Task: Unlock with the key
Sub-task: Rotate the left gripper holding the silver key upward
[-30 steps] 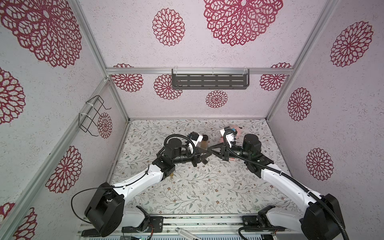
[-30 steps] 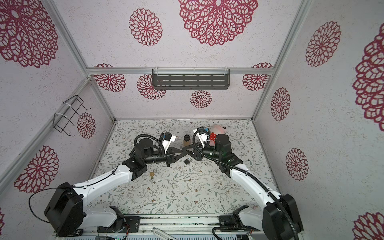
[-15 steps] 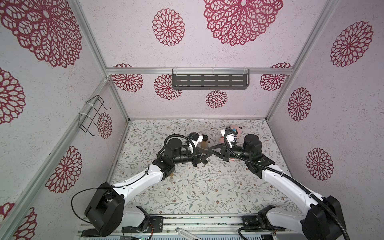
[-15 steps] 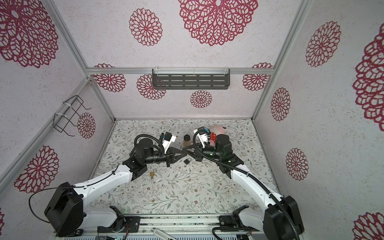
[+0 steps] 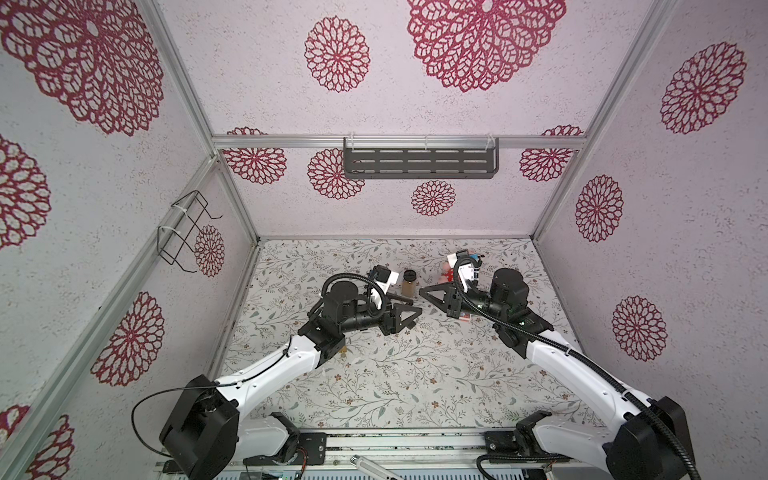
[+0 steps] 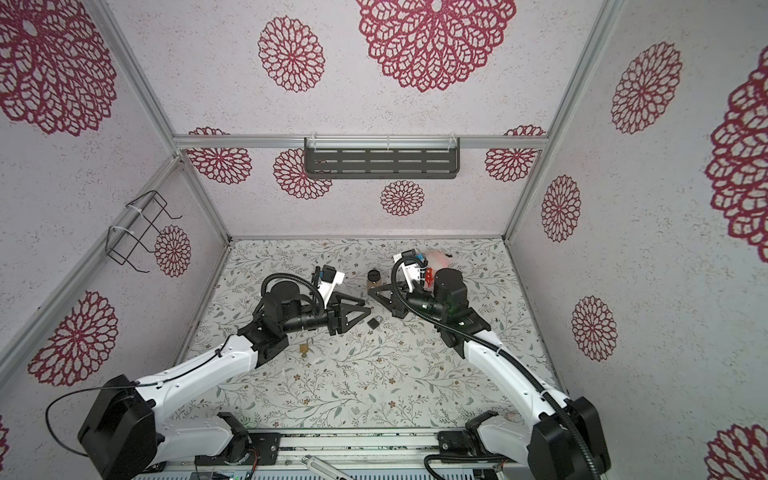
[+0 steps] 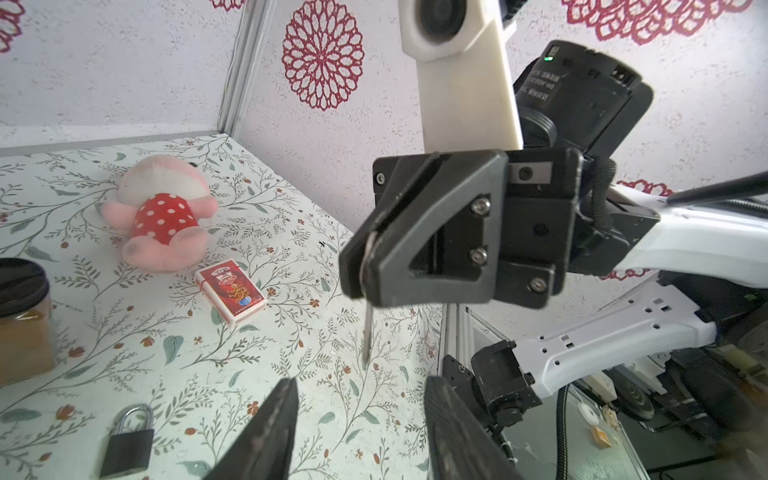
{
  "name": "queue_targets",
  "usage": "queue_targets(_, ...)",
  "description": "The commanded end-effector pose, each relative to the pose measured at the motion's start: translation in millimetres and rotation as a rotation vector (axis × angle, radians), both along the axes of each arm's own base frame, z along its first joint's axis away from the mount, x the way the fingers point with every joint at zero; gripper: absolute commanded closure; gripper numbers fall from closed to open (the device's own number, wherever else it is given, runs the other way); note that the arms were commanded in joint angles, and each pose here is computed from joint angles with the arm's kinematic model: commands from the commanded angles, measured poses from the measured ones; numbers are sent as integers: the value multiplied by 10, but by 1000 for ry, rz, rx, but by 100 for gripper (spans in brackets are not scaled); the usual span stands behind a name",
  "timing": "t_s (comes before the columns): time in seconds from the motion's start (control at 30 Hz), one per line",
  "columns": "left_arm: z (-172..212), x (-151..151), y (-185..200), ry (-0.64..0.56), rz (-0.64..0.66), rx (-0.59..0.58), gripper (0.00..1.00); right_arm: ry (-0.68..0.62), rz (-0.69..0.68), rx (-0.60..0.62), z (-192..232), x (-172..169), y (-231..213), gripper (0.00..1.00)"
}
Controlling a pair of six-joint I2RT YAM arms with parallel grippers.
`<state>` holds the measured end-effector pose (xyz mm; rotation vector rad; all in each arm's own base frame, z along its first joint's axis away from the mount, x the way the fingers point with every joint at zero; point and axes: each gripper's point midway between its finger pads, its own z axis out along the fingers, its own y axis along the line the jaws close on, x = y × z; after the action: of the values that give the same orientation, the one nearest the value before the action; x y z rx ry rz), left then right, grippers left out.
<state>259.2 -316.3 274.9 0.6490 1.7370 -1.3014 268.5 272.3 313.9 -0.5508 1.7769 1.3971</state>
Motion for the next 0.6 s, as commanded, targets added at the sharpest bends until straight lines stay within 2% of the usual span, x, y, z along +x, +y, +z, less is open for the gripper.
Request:
queue_targets(0.0,369,21,186,-13,103,-179,43,-45,-90,60,272,115,-79,100)
queue_targets(0.1,461,188,412,66,274,-277,43,-21,-151,108,312,203,-120,100)
queue_targets(0.2,596,317,542,167,383,-366,48,-6,-179,165,386,247,-120,100)
queue_targets(0.27,738,328,538,192,393,-457,52,5,-194,193,417,258,-100,100)
queue_targets(0.37,928,334,483,205,391,-580,53,8,-213,234,499,260,-54,100)
queue_targets(0.57,1014,428,378,290,389,-776,60,20,-237,318,671,233,41,100)
